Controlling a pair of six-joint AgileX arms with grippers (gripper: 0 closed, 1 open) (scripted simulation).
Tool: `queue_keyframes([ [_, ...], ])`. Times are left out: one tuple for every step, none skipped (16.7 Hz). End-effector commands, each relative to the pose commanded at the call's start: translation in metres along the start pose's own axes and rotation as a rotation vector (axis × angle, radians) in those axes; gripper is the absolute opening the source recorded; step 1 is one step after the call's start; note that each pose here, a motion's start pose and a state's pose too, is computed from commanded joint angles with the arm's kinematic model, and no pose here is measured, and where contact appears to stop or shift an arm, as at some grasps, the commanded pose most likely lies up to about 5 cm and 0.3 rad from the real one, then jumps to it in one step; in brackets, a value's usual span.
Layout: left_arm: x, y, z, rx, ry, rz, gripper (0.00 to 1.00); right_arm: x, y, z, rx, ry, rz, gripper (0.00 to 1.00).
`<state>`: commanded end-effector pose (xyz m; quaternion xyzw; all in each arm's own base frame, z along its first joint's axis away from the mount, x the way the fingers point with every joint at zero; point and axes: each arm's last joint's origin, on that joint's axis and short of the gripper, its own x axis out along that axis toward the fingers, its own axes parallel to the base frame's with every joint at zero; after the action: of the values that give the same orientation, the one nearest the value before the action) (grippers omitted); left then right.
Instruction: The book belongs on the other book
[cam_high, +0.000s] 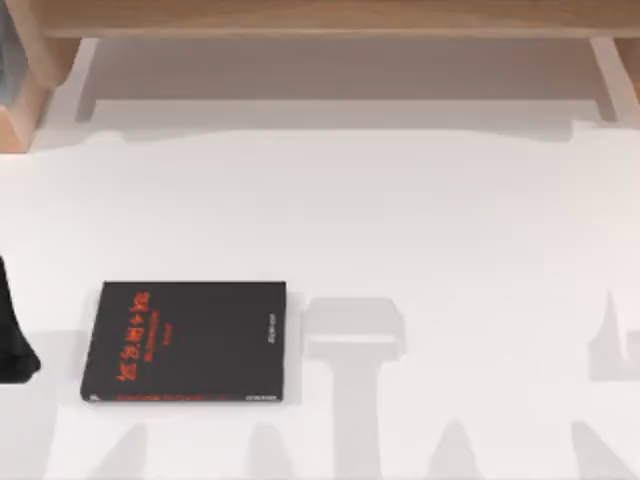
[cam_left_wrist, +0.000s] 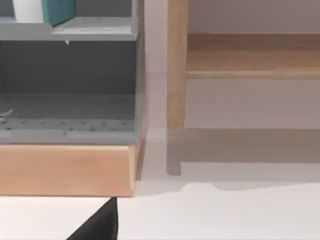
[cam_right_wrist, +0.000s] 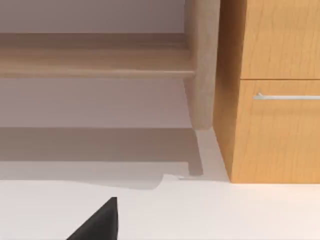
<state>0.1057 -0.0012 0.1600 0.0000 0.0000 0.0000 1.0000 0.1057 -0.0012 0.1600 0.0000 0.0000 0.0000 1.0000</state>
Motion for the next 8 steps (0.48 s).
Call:
queue_keyframes([
  [0.000, 0.000, 0.000, 0.000, 0.000, 0.000, 1.00, 0.000, 0.000, 0.000, 0.000, 0.000, 0.000, 1.00],
  [0.000, 0.000, 0.000, 0.000, 0.000, 0.000, 1.00, 0.000, 0.000, 0.000, 0.000, 0.000, 0.000, 1.00],
  [0.000, 0.000, 0.003, 0.000, -0.003, 0.000, 1.00, 0.000, 0.000, 0.000, 0.000, 0.000, 0.000, 1.00],
  [0.000, 0.001, 0.008, -0.001, -0.008, -0.001, 1.00, 0.000, 0.000, 0.000, 0.000, 0.000, 0.000, 1.00],
  [0.001, 0.001, 0.016, -0.001, -0.015, -0.002, 1.00, 0.000, 0.000, 0.000, 0.000, 0.000, 0.000, 1.00],
  [0.002, 0.002, 0.026, -0.002, -0.023, -0.003, 1.00, 0.000, 0.000, 0.000, 0.000, 0.000, 0.000, 1.00],
  [0.005, 0.003, 0.038, -0.002, -0.031, -0.004, 1.00, 0.000, 0.000, 0.000, 0.000, 0.000, 0.000, 1.00],
  [0.008, 0.004, 0.052, -0.003, -0.037, -0.005, 1.00, 0.000, 0.000, 0.000, 0.000, 0.000, 0.000, 1.00],
])
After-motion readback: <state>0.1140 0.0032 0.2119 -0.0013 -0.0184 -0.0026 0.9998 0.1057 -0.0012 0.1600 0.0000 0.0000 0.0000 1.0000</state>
